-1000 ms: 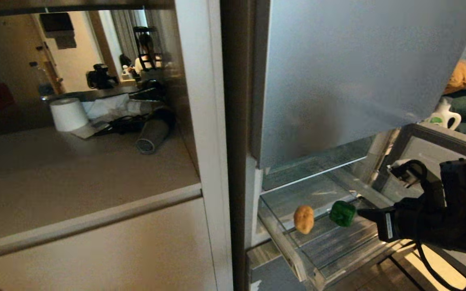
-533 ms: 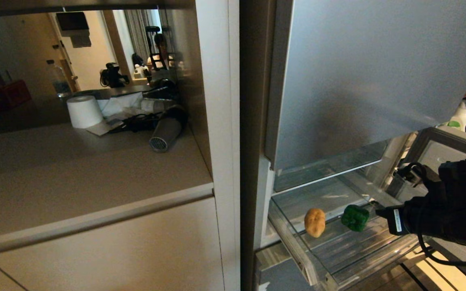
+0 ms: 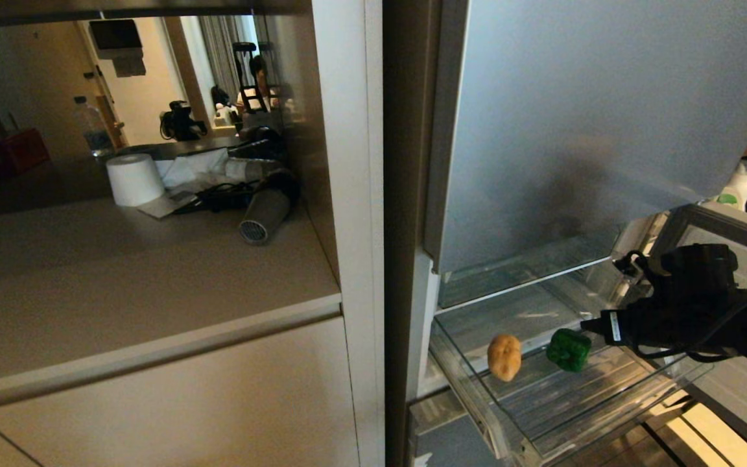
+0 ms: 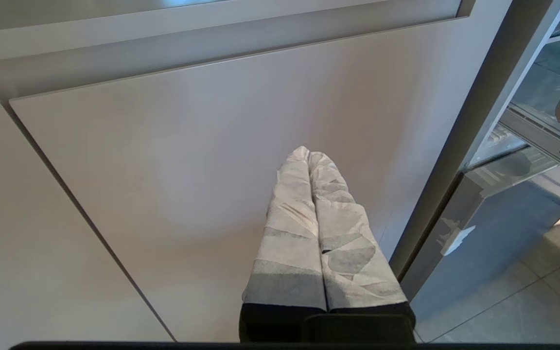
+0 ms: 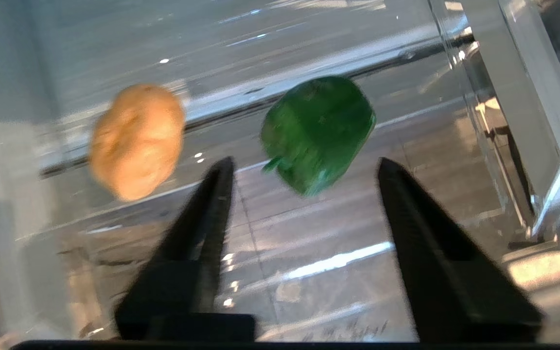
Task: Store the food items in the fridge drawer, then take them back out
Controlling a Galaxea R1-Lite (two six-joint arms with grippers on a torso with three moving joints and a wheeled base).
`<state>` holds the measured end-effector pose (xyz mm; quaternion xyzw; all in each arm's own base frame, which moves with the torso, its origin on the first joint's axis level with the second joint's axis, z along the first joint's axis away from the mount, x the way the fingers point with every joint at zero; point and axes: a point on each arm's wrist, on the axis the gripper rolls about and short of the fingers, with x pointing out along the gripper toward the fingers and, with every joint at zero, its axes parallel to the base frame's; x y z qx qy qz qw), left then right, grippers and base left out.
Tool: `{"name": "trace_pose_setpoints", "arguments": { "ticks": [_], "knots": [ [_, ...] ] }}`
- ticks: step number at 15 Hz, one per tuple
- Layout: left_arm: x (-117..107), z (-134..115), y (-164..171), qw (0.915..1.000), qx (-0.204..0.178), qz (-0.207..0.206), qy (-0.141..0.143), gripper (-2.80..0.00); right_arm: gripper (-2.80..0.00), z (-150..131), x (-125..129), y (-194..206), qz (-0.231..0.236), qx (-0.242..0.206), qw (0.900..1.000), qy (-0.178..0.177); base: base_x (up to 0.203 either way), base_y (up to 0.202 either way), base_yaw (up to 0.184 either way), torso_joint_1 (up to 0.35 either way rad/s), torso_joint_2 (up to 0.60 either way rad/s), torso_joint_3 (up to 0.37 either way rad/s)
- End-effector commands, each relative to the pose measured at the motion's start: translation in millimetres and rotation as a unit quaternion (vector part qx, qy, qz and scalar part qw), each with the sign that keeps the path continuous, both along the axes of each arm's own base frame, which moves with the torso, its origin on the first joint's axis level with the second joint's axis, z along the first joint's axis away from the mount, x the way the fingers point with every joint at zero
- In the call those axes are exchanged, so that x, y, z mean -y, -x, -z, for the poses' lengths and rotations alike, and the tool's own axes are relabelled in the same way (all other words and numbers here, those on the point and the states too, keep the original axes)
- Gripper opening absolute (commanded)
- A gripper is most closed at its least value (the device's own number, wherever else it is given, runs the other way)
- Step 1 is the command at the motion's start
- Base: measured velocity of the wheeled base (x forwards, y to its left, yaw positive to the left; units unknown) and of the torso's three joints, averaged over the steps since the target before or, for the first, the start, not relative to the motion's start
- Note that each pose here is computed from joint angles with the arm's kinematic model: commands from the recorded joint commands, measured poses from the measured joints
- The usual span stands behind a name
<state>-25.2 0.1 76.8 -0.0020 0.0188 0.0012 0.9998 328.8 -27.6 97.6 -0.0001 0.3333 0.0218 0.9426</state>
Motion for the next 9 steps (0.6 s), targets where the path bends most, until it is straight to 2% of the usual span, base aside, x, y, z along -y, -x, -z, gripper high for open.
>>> {"name": "trace_pose_setpoints", "arguments": {
  "ticks": [1,9],
  "knots": [
    [0.0,0.2,0.0,1.0,0.0,0.0,0.0,-2.8,0.0,19.7,9.0,-12.7,0.006,-0.022,1.0,0.0,0.0,0.0,0.0,0.0,0.0,0.0],
    [0.0,0.2,0.0,1.0,0.0,0.0,0.0,-2.8,0.0,55.7,18.1,-41.7,-0.002,-0.05,0.999,0.0,0.0,0.0,0.0,0.0,0.0,0.0]
  ]
}}
